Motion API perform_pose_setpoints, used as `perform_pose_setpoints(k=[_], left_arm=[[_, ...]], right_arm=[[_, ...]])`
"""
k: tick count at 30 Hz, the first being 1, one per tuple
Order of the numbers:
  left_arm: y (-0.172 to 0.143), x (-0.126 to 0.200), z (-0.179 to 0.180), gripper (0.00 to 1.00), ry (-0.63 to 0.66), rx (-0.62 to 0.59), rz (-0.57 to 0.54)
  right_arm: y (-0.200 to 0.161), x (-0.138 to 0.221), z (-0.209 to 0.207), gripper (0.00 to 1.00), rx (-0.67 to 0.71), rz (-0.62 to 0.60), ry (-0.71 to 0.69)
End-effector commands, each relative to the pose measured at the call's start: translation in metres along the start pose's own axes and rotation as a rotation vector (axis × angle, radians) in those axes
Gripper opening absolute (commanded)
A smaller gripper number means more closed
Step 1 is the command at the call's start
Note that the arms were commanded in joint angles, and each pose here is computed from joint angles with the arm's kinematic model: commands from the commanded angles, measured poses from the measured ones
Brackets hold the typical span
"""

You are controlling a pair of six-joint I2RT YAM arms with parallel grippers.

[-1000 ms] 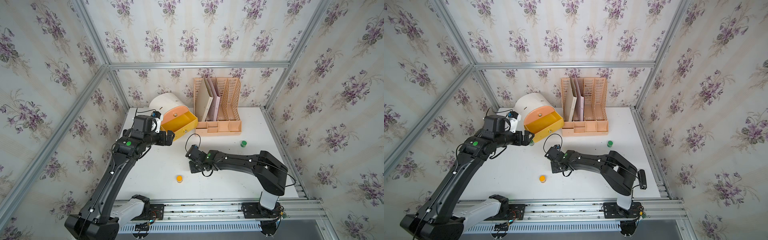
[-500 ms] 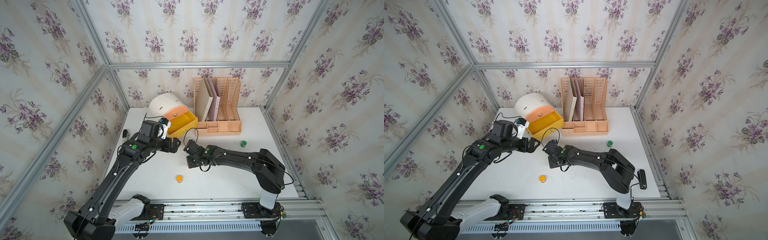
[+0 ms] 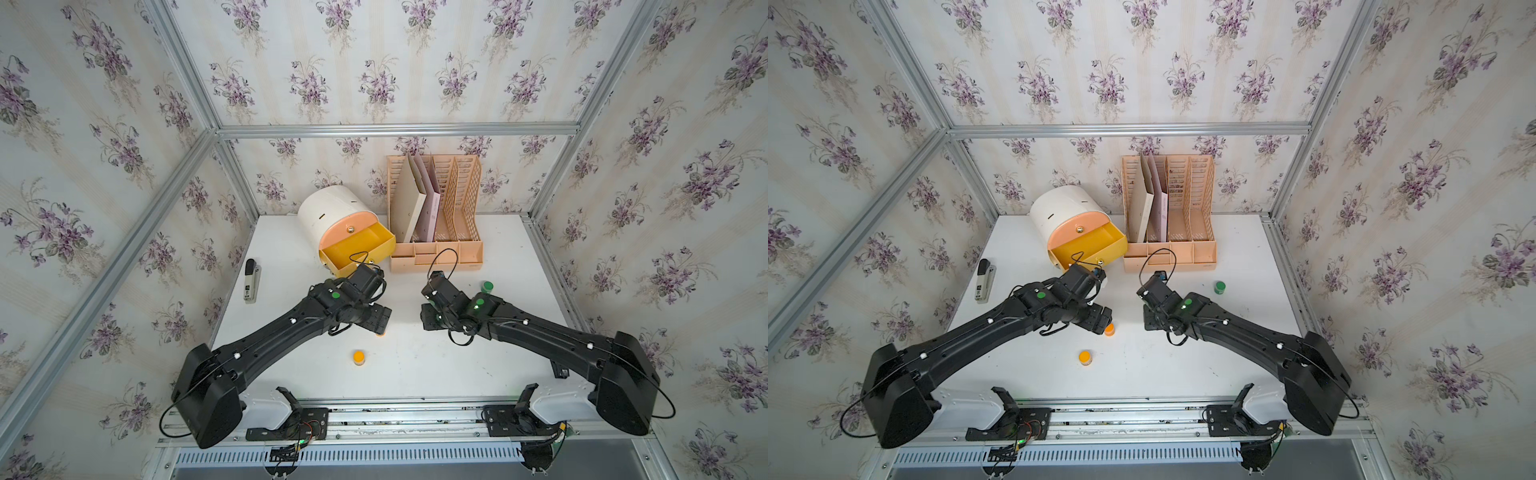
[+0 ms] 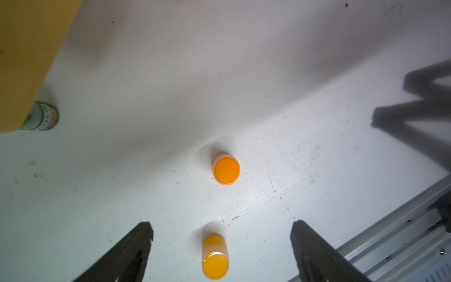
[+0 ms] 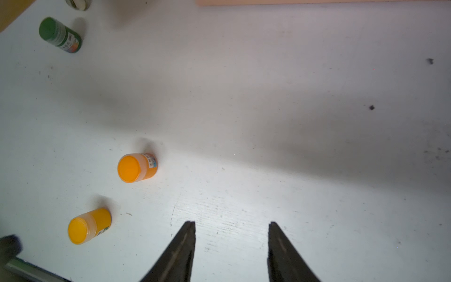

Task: Put the paint cans in the drawer according to color
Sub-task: Pick up the paint can at the center of the board.

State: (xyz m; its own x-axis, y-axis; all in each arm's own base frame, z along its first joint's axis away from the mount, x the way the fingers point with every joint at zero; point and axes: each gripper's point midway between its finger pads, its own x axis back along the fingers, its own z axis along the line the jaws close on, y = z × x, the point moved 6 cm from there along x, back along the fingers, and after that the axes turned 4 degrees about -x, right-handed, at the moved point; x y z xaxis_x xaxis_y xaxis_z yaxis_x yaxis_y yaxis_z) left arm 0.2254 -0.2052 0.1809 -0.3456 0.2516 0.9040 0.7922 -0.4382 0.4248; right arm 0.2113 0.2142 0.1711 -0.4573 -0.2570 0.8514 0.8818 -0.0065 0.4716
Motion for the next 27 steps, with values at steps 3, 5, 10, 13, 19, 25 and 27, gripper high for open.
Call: perform_pose_setpoints(k=[3,5,10,13,19,25,27], left_arm=[[0.002,-0.039,-0.002,0.85,0.142,-0.005,0.070],[0.001,-0.051,-0.004,0.81,0.149,-0.010,0.095],[-0.004,-0.072,-0.004,0.74,0.172,-0.009,0.133],[-0.007,-0.080,-0.007,0.68,0.152,-0.003,0.142],[-0.013,-0.091,-0.010,0.60,0.142,-0.001,0.160],[-0.017,-0.102,-0.010,0.51,0.140,-0.015,0.171],[-0.017,-0.103,-0.010,0.47,0.139,-0.017,0.175]], right_arm=[[0.003,0.010,-0.022,0.51,-0.040,-0.031,-0.028],[0.004,0.011,-0.024,0.51,-0.044,-0.035,-0.028],[0.003,0.010,-0.025,0.51,-0.043,-0.030,-0.032],[0.003,0.009,-0.026,0.51,-0.042,-0.032,-0.033],[0.005,0.009,-0.027,0.51,-0.043,-0.037,-0.035],[0.005,0.009,-0.027,0.51,-0.044,-0.036,-0.035],[0.006,0.010,-0.027,0.51,-0.045,-0.038,-0.033]])
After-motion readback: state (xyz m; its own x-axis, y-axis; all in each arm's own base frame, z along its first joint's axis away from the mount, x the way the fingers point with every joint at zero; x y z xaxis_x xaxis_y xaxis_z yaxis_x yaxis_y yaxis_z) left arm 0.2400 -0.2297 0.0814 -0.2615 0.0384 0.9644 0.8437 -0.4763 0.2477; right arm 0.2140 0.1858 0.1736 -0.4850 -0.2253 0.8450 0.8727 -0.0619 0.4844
